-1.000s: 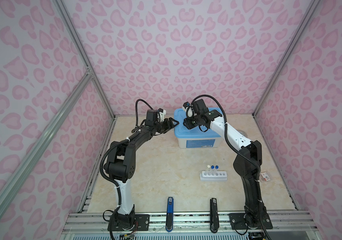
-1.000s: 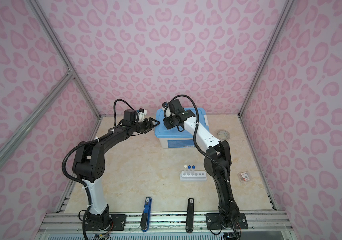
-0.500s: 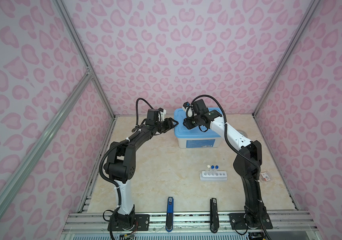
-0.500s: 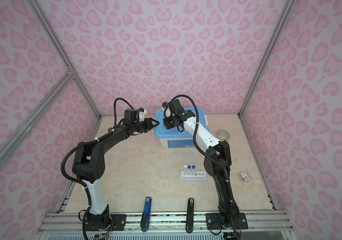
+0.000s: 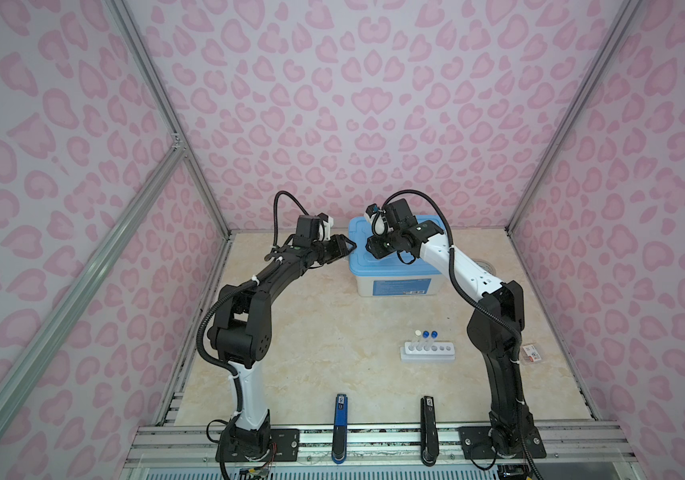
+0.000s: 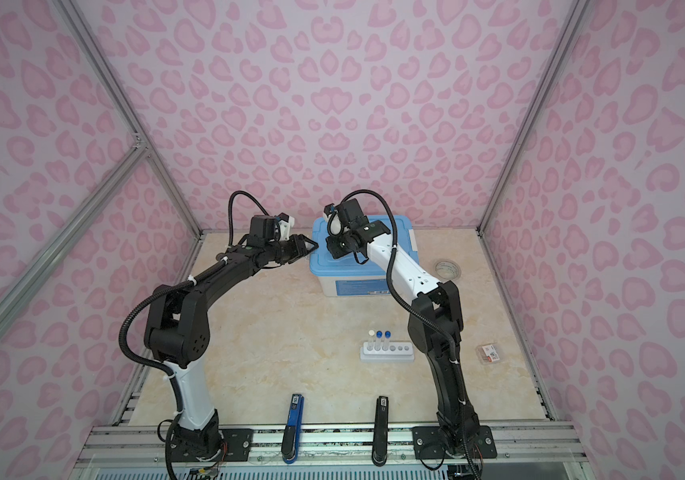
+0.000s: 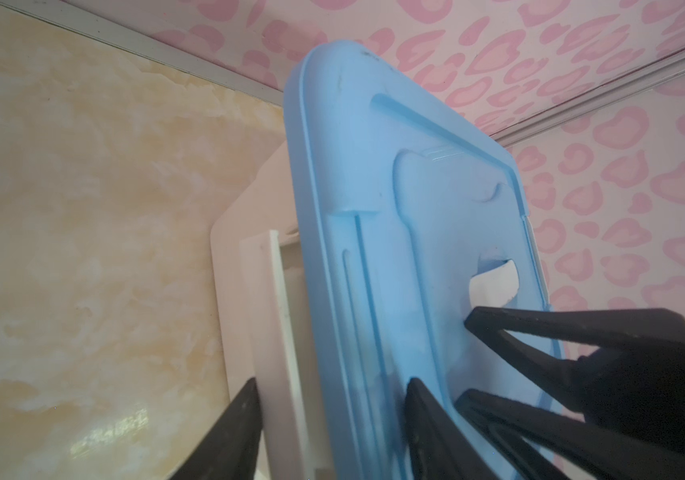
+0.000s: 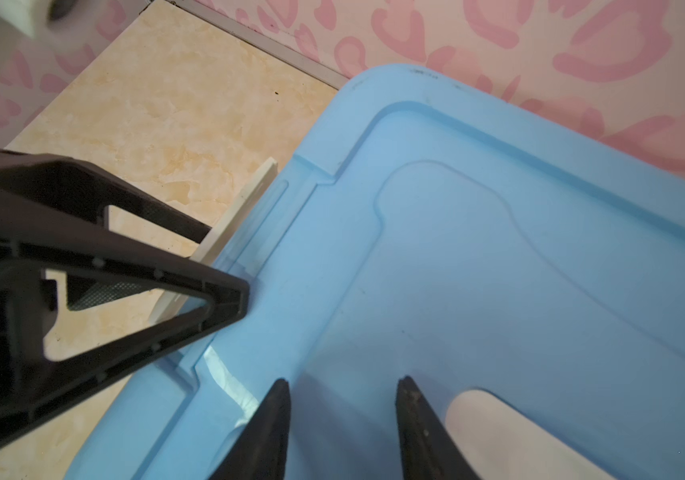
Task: Organize the chemistry lab equipment
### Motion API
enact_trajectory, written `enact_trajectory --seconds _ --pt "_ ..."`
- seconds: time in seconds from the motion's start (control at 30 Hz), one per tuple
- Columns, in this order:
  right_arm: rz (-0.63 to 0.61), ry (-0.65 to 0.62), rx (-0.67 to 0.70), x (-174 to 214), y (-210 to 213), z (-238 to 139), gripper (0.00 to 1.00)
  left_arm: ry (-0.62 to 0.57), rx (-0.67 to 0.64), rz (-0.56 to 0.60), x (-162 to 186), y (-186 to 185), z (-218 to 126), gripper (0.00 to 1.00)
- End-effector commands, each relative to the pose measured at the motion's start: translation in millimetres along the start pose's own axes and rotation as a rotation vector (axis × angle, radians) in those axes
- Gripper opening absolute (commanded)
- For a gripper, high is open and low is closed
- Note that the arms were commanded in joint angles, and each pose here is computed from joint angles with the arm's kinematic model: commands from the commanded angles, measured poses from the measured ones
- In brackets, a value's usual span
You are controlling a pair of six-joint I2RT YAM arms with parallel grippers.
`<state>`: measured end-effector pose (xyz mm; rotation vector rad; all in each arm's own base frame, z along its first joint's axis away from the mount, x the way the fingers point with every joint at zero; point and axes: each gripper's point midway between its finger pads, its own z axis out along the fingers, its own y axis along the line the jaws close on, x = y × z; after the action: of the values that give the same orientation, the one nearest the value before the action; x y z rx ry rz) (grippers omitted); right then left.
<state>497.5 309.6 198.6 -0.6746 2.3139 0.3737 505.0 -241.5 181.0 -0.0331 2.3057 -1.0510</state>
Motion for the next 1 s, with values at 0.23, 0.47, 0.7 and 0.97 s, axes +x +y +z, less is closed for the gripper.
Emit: enact_trajectory --seconds 0.23,0.47,0.7,0.97 --pt "0.012 0.067 -0.017 18.3 4.8 7.4 0.43 -0.012 0.023 0.084 -7.0 -25.6 -10.9 0.56" --pt "0.010 0.068 -0.018 18.3 5.1 7.7 0.43 -0.015 0.014 0.092 -8.7 -26.2 -11.2 0.55" --pt "0.008 0.064 -0.018 16.9 4.9 7.7 0.43 -0.017 -0.008 0.107 -11.7 -24.8 -12.6 0.55" --pt "0.007 0.066 -0.016 17.3 4.5 8.1 0.43 0.001 -0.021 0.103 -7.1 -19.6 -3.9 0.54"
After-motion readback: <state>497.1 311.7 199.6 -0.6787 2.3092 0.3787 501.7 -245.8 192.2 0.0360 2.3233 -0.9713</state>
